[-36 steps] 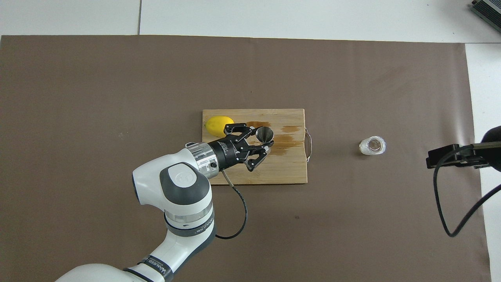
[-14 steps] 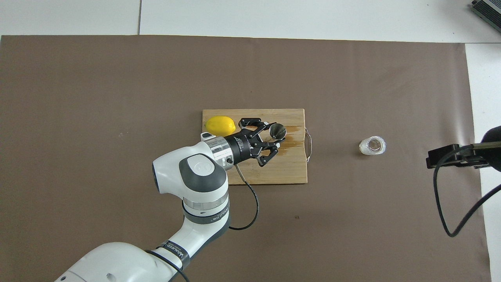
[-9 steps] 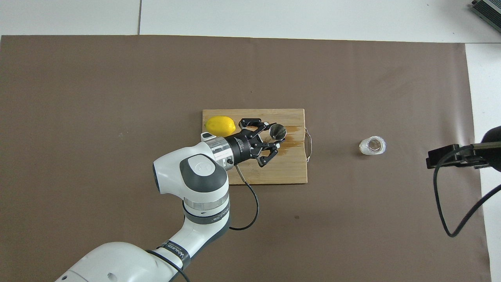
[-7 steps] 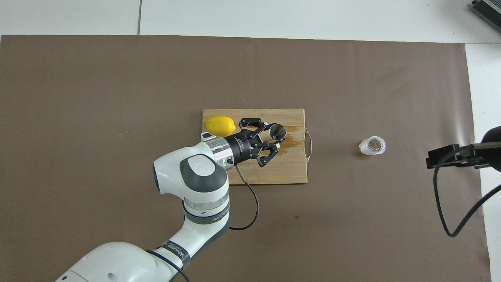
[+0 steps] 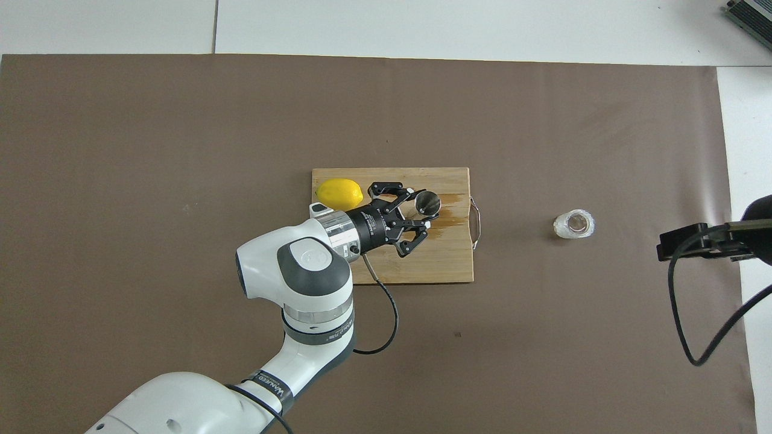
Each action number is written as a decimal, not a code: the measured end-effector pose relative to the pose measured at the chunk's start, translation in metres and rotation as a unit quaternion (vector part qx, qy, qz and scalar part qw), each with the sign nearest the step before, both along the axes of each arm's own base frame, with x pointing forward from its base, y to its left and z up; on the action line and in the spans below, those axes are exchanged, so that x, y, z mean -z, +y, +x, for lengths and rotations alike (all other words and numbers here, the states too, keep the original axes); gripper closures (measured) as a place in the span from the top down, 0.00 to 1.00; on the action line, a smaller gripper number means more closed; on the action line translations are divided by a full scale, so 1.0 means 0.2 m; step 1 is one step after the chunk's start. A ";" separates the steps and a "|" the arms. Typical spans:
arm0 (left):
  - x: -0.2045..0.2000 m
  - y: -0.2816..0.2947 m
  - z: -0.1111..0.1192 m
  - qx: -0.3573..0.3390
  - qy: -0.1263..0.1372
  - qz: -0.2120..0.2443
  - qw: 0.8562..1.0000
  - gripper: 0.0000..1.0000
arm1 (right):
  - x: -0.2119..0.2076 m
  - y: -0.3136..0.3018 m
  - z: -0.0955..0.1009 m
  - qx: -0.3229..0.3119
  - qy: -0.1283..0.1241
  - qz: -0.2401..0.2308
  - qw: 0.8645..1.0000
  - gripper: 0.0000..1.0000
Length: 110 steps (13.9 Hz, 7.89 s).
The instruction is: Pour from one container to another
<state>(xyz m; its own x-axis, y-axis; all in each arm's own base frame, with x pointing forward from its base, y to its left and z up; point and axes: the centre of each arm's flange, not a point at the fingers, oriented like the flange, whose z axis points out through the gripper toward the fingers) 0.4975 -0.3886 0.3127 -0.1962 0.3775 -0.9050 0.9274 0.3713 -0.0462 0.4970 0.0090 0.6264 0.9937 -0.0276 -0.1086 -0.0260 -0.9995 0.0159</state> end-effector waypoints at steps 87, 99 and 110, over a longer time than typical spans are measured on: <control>-1.61 1.79 0.23 0.702 -0.319 0.441 0.460 1.00 | 1.42 0.19 0.46 -0.579 -0.261 0.245 0.733 0.50; -1.59 1.85 0.21 0.703 -0.308 0.433 0.472 1.00 | 1.17 0.90 0.44 -0.589 -0.220 0.208 0.749 0.50; -1.59 1.80 0.20 0.708 -0.311 0.429 0.468 1.00 | 1.14 1.10 0.39 -0.640 -0.160 0.118 0.742 0.50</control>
<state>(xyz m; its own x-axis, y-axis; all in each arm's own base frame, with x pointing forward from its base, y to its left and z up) 0.5373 -0.0283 0.6304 0.9998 0.0080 -0.0182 0.0080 -1.0000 -0.0013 0.5741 0.2288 0.3980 0.1659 0.9436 0.2866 0.9826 -0.1829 0.0334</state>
